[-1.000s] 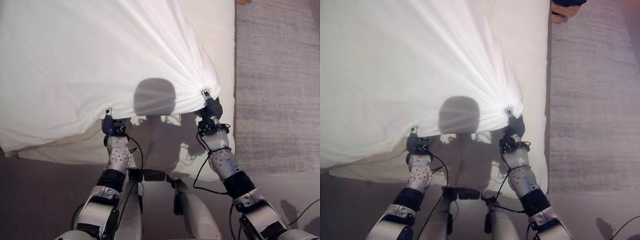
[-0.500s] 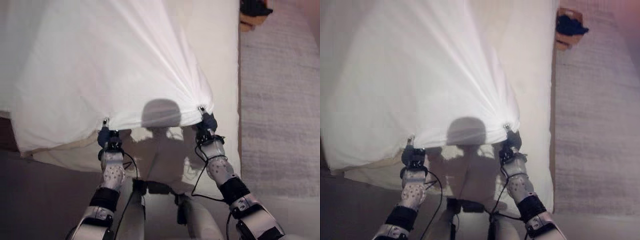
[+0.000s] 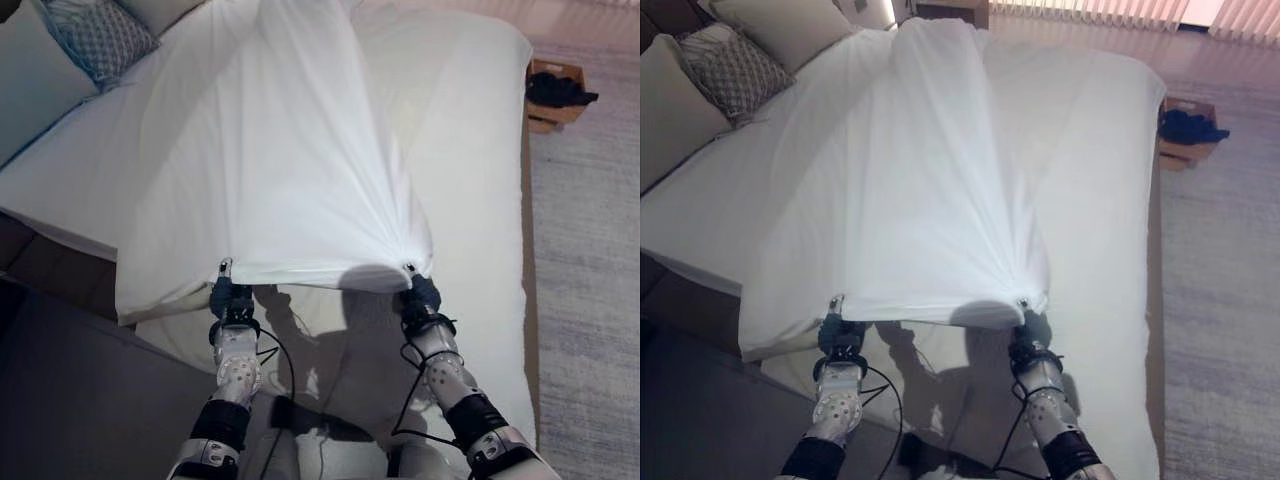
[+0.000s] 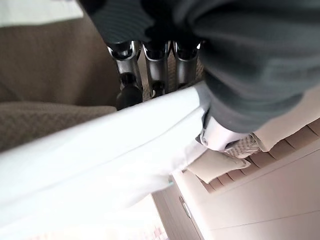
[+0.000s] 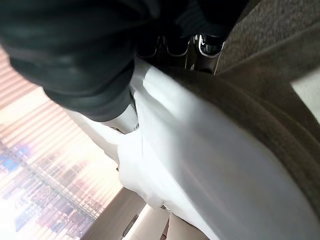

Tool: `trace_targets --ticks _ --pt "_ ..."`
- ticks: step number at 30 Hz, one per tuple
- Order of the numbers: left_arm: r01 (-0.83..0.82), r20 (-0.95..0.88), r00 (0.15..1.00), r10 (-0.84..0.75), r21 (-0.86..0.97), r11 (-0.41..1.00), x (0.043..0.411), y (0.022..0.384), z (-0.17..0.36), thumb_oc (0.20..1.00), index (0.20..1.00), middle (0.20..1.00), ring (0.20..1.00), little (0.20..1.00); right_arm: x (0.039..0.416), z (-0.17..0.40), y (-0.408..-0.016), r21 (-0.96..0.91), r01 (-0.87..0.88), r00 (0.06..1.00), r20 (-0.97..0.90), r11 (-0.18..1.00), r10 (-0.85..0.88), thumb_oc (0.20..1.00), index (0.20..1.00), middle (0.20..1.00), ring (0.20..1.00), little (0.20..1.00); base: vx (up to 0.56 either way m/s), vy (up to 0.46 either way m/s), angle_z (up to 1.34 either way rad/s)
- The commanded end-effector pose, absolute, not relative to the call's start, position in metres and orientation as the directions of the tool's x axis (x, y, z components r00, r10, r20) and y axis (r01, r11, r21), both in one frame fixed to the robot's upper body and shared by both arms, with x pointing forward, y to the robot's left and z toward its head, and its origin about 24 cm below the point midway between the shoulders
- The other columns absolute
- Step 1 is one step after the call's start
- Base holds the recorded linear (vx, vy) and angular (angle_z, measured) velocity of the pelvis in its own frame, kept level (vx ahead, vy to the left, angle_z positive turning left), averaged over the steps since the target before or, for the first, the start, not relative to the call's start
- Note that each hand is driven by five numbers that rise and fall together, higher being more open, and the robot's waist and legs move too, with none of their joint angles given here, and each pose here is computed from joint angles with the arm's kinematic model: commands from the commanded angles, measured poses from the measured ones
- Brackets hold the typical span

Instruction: Make the bed

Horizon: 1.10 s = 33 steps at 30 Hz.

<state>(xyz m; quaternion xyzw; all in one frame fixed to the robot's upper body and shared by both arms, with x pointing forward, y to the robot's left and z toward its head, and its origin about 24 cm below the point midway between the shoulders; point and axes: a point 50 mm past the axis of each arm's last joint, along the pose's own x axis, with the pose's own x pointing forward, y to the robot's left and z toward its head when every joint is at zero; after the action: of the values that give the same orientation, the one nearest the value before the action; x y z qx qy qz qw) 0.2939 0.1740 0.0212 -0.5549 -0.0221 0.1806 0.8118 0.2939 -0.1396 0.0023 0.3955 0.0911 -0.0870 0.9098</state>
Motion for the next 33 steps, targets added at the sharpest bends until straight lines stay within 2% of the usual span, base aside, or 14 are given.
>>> trace_targets --ticks 1,6,13,23,27,33 --pt "-0.189 0.009 0.888 0.461 -0.905 0.381 0.288 0.221 0.050 0.200 0.200 0.200 0.200 0.200 0.272 -0.018 -0.147 0.692 0.281 0.951 -0.293 0.665 -0.097 0.200 0.200 0.200 0.200 0.200 0.06 0.410 -0.27" --pt "-0.188 0.047 0.900 0.433 -0.855 0.483 0.296 0.221 0.058 0.200 0.200 0.200 0.200 0.200 0.283 -0.014 -0.123 0.727 0.261 0.953 -0.298 0.635 -0.051 0.200 0.200 0.200 0.200 0.200 -0.11 0.679 -0.30" --pt "-0.194 0.037 0.916 0.399 -0.829 0.524 0.295 0.216 0.054 0.200 0.200 0.200 0.200 0.200 0.281 -0.019 -0.113 0.739 0.232 0.954 -0.300 0.633 0.000 0.200 0.200 0.200 0.200 0.200 -0.01 0.477 -0.12" --pt "-0.204 -0.045 0.946 0.321 -0.853 0.481 0.291 0.185 0.033 0.200 0.200 0.200 0.200 0.200 0.264 -0.033 -0.142 0.720 0.346 0.929 -0.353 0.601 -0.113 0.200 0.200 0.200 0.200 0.200 0.05 0.198 0.68" --pt "-0.234 -0.073 0.934 0.349 -0.863 0.447 0.287 0.189 0.029 0.200 0.200 0.200 0.200 0.200 0.264 -0.034 -0.139 0.710 0.367 0.920 -0.374 0.601 -0.120 0.200 0.200 0.200 0.200 0.200 0.13 0.257 0.14" --pt "-0.253 -0.083 0.920 0.383 -0.871 0.420 0.290 0.197 0.032 0.200 0.200 0.200 0.200 0.200 0.273 -0.028 -0.136 0.702 0.352 0.924 -0.368 0.619 -0.108 0.200 0.200 0.200 0.200 0.200 0.18 0.611 -0.30"
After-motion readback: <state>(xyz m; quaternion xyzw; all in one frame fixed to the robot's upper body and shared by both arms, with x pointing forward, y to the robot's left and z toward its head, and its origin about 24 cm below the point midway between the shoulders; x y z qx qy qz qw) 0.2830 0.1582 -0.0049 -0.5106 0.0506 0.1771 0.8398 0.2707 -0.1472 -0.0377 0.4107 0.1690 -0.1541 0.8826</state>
